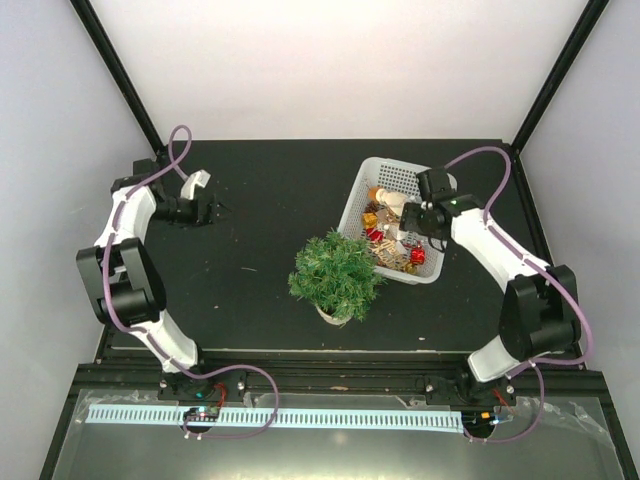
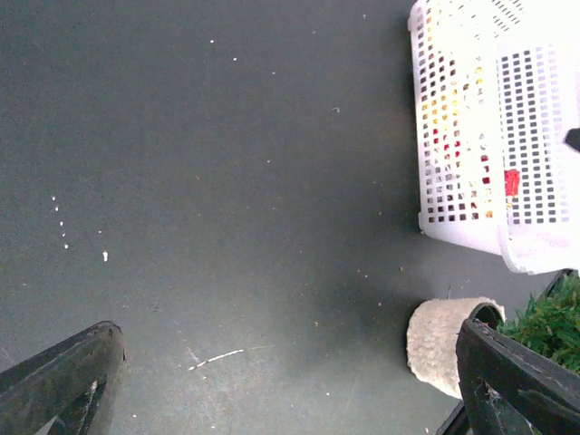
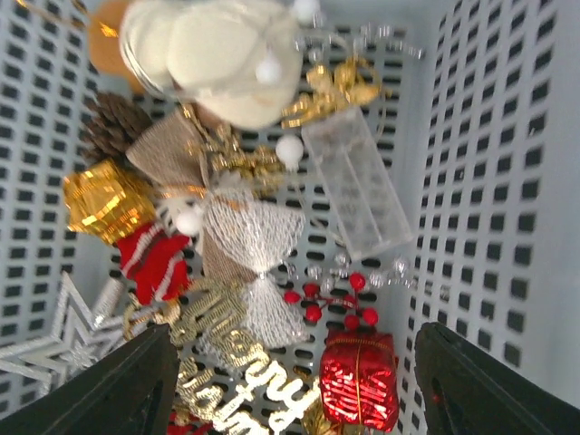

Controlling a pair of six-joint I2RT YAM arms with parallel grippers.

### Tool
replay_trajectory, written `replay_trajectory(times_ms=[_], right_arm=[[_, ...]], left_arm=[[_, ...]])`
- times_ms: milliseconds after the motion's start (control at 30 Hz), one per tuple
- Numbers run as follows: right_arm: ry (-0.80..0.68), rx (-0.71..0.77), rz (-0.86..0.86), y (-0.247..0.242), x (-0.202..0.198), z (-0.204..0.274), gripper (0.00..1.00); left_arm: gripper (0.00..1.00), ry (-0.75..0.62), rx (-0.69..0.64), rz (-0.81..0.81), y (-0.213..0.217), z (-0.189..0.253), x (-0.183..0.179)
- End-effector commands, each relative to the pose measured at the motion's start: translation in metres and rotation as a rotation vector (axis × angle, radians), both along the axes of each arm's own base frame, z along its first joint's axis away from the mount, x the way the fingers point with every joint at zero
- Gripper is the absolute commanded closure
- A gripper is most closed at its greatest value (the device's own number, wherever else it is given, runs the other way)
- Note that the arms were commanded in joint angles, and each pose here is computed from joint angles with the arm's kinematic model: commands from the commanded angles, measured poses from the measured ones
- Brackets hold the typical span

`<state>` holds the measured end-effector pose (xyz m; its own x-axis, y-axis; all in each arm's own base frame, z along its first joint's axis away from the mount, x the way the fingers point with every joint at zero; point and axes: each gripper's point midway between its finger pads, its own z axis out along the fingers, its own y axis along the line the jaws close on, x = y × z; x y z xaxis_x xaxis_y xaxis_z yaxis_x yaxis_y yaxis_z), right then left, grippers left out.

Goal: Decorate the small christmas tree

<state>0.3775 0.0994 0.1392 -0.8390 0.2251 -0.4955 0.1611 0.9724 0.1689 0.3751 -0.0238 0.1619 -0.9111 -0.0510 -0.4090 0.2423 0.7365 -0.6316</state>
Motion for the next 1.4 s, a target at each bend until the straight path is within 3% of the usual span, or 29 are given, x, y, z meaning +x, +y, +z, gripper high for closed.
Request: replay_trajectory(times_ms=[0, 400, 833, 1367], right_arm=[[0.016, 0.053, -0.015, 0.013, -0.007, -0.017, 0.27], [0.088, -0.057, -0.174, -0.027, -0.035, -0.056, 0.25], [0.039, -0.128, -0.574, -0.153, -0.066, -0.033, 0.23], [-0.020, 0.016, -0.471, -0.126, -0.015, -0.029, 0.25]], left_arm=[[0.01, -0.085, -0.004, -0.003, -0.005, 0.021, -0.005], [0.01, -0.150, 0.077, -0.059, -0.035, 0.029, -0.023], [0.01, -0.183, 0.099, -0.099, -0.051, 0.035, -0.028], [0.01, -0.186, 0.106, -0.097, -0.054, 0.033, -0.032]])
